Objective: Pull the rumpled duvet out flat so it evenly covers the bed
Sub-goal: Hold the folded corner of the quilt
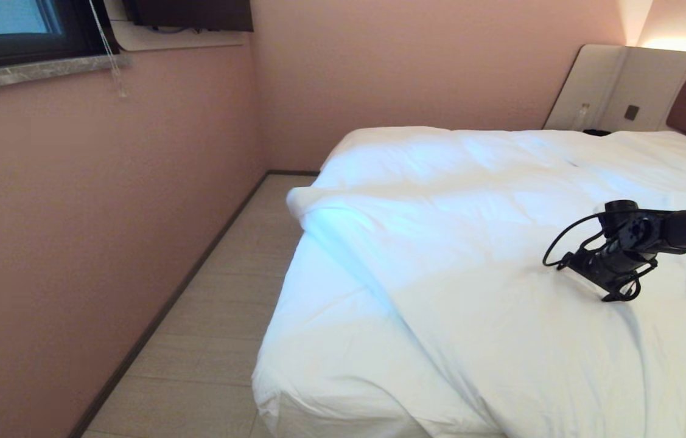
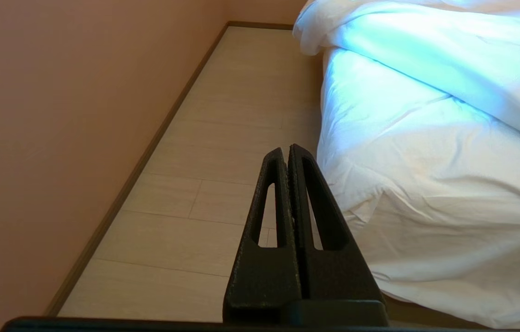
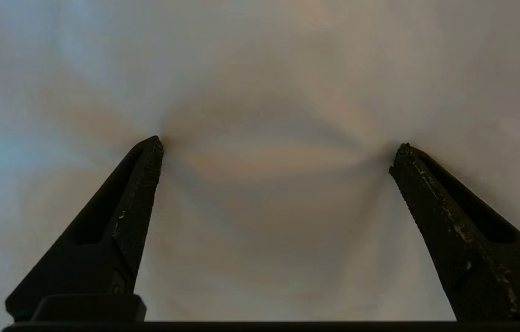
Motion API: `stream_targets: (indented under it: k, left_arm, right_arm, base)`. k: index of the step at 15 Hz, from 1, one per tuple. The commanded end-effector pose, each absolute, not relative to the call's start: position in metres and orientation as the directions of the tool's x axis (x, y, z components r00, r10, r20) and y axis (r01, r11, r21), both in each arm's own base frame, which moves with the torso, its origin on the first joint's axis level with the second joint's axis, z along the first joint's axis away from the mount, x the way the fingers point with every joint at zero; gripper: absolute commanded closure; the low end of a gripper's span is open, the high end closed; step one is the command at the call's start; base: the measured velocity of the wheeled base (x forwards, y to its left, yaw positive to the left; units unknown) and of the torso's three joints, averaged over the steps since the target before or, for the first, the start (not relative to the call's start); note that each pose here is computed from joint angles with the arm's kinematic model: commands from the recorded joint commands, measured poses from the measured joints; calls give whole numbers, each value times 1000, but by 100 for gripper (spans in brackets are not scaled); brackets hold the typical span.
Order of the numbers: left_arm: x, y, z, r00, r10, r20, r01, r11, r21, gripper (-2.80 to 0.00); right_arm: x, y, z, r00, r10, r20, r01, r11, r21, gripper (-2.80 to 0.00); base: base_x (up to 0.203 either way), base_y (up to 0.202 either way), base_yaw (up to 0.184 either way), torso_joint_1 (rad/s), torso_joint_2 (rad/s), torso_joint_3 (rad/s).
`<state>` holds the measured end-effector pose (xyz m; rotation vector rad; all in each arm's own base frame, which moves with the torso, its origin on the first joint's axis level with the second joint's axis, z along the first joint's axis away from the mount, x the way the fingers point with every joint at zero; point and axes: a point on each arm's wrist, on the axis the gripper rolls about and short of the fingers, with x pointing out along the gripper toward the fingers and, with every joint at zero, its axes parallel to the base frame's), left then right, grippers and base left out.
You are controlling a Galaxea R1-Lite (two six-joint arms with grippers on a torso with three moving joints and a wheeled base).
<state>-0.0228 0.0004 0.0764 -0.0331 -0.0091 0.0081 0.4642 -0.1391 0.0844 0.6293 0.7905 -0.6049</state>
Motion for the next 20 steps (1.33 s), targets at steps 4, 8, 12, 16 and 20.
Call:
stream_targets:
  k: [4,8,12,16,20]
  left_arm:
    - [-23,0,76,1000,9,9,-9,999,-34,0]
    - [-23,0,76,1000,9,9,-9,999,-34,0]
    - [-23,0,76,1000,9,9,-9,999,-34,0]
    - [-23,0,76,1000,9,9,-8,999,-34,0]
    - [-23,0,76,1000,9,9,-9,999,-34,0]
  right_arm:
    - [468,-140,57,504,-264,-823,703,678,213,-280]
    - [469,-141,39,453,-315,-834,717,685,131,-280]
    - [470,-140,37,447,-313,-838,714,689,123,-280]
    - [468,-139,31,423,-309,-852,714,692,103,-280]
    - [468,-138,32,422,-307,-853,710,697,100,0]
  base:
    - [0,0,0,0,0,0]
    - [0,0,0,0,0,0]
    - [0,0,0,0,0,0]
    - [0,0,0,0,0,0]
    - [0,0,0,0,0,0]
